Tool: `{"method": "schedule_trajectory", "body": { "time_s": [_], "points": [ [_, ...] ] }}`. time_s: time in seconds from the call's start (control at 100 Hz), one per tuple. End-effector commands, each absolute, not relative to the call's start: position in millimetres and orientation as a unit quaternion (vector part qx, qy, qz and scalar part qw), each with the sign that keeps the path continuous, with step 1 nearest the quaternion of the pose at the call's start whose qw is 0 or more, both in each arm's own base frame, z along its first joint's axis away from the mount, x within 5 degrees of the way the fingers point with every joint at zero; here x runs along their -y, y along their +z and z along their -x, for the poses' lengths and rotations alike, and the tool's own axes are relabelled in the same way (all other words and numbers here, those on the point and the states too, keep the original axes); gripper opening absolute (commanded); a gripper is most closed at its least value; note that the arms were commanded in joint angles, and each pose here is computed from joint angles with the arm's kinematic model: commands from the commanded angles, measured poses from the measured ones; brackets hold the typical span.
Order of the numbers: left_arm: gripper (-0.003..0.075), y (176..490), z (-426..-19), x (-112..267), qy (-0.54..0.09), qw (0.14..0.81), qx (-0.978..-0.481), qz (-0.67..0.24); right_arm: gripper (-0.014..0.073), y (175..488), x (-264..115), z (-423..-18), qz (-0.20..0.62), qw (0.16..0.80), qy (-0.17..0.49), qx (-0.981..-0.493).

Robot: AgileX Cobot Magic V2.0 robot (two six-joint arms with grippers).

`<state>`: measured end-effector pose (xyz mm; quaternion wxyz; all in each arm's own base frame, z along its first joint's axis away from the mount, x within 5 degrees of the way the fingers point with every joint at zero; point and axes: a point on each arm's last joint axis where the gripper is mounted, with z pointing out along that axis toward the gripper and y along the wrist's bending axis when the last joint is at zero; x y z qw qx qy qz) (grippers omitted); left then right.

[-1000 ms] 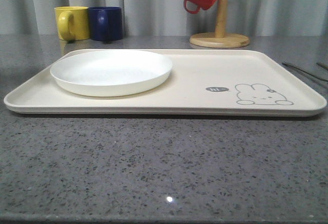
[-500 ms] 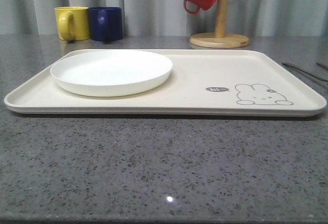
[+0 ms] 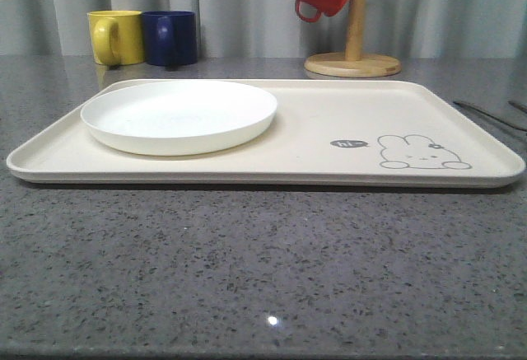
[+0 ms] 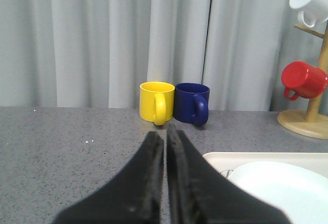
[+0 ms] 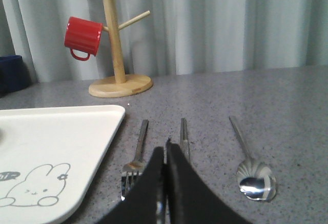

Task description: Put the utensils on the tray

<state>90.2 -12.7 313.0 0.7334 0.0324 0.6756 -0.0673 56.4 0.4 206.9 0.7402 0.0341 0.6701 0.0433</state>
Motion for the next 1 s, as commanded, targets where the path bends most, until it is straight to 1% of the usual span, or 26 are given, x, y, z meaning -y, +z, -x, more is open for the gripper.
{"method": "schedule_trajectory", "body": {
  "time_s": [0.0,0.06,0.14,0.23,0.32,0.44,0.54,0.66,0.82,0.91,0.99],
  "points": [
    [-0.0018,327.6,-89.3,10.2,-0.065,0.763,-0.643,-0.018,-0.0068,225.8,0.0,-51.1,-0.030,0.794,0.041,-0.606],
    [-0.0018,327.6,-89.3,10.2,-0.065,0.763,-0.643,-0.018,-0.0068,228.6,0.0,-50.4,-0.030,0.798,0.041,-0.601],
    [-0.0018,327.6,-89.3,10.2,-0.065,0.763,-0.643,-0.018,-0.0068,234.8,0.1,-49.1,-0.033,0.792,0.044,-0.607],
    [-0.0018,327.6,-89.3,10.2,-0.065,0.763,-0.643,-0.018,-0.0068,246.9,-0.1,-46.7,-0.045,0.774,0.058,-0.629],
    [-0.0018,327.6,-89.3,10.2,-0.065,0.763,-0.643,-0.018,-0.0068,265.3,-1.0,-45.6,-0.055,0.757,0.073,-0.648],
    [-0.0018,327.6,-89.3,10.2,-0.065,0.763,-0.643,-0.018,-0.0068,290.9,-2.4,-50.9,-0.053,0.710,0.073,-0.698],
    [-0.0018,327.6,-89.3,10.2,-0.065,0.763,-0.643,-0.018,-0.0068,310.8,-3.6,-64.7,-0.053,0.652,0.072,-0.753],
    [-0.0018,327.6,-89.3,10.2,-0.065,0.763,-0.643,-0.018,-0.0068,329.7,-4.4,-87.0,-0.053,0.595,0.070,-0.799],
    [-0.0018,327.6,-89.3,10.2,-0.065,0.763,-0.643,-0.018,-0.0068,344.4,-4.6,-118.8,-0.055,0.564,0.068,-0.821],
    [-0.0018,327.6,-89.3,10.2,-0.065,0.763,-0.643,-0.018,-0.0068,344.3,-4.6,-131.4,-0.057,0.549,0.067,-0.831],
    [-0.0018,327.6,-89.3,10.2,-0.065,0.763,-0.643,-0.018,-0.0064,338.1,-4.7,-140.8,-0.058,0.528,0.066,-0.845]
  ]
}}
